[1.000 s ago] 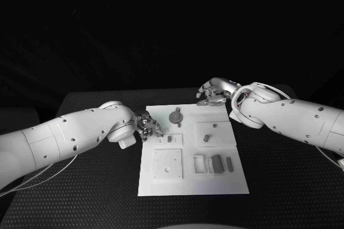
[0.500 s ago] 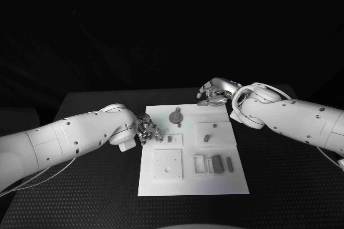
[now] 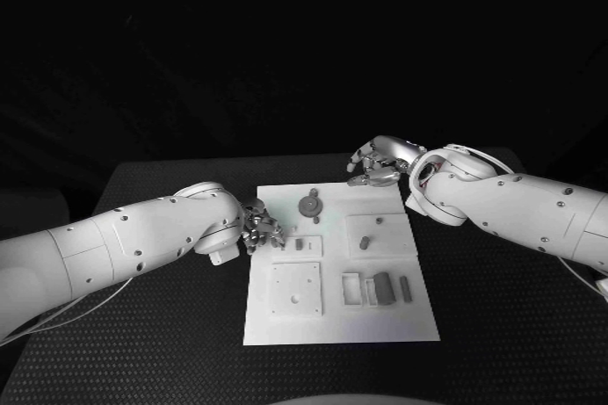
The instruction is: Assemble the parts on the task board
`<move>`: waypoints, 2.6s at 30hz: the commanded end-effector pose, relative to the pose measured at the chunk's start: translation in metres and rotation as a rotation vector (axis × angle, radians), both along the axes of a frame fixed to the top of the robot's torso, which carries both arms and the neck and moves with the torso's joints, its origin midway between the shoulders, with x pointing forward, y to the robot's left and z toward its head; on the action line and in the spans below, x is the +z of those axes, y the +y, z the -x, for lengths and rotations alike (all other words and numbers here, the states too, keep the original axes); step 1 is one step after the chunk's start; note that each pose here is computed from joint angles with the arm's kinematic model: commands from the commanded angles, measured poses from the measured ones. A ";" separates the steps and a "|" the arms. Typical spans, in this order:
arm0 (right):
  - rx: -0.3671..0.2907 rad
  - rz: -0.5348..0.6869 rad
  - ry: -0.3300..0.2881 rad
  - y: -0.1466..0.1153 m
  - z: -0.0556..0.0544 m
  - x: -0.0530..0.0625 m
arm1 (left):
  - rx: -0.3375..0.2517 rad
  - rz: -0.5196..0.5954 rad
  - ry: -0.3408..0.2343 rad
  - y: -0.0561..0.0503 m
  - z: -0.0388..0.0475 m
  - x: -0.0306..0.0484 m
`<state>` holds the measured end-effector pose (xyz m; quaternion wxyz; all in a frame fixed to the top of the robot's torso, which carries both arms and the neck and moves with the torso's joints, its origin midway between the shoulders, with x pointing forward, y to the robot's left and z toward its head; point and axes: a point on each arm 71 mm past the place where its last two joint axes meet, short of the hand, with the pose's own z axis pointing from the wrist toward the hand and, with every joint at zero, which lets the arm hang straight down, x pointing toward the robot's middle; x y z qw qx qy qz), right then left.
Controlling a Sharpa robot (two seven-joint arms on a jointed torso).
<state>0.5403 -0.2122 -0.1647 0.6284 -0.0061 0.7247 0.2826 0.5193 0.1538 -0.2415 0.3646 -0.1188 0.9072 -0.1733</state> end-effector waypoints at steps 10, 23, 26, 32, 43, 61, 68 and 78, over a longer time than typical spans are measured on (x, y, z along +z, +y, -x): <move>0.016 0.002 0.007 0.001 0.001 -0.001 | -0.039 -0.047 0.017 -0.002 0.0025 -0.0041; 0.016 0.001 0.007 0.001 0.001 -0.001 | -0.041 -0.052 0.019 -0.002 0.0033 -0.0059; 0.016 0.001 0.007 0.001 0.001 -0.001 | -0.042 -0.050 0.017 -0.004 0.0038 -0.0062; 0.016 0.001 0.007 0.001 0.001 -0.001 | -0.035 -0.051 0.007 -0.004 0.0026 -0.0063; 0.018 0.000 0.006 0.002 0.001 0.000 | -0.053 -0.071 -0.014 -0.010 0.0000 -0.0061; 0.019 0.000 0.007 0.002 0.001 0.000 | -0.111 -0.117 -0.036 -0.019 0.0021 -0.0092; 0.020 0.001 0.007 0.002 0.001 0.000 | -0.117 -0.111 -0.043 -0.023 0.0031 -0.0086; 0.019 0.001 0.008 0.002 0.001 -0.001 | -0.118 -0.115 -0.043 -0.023 0.0034 -0.0086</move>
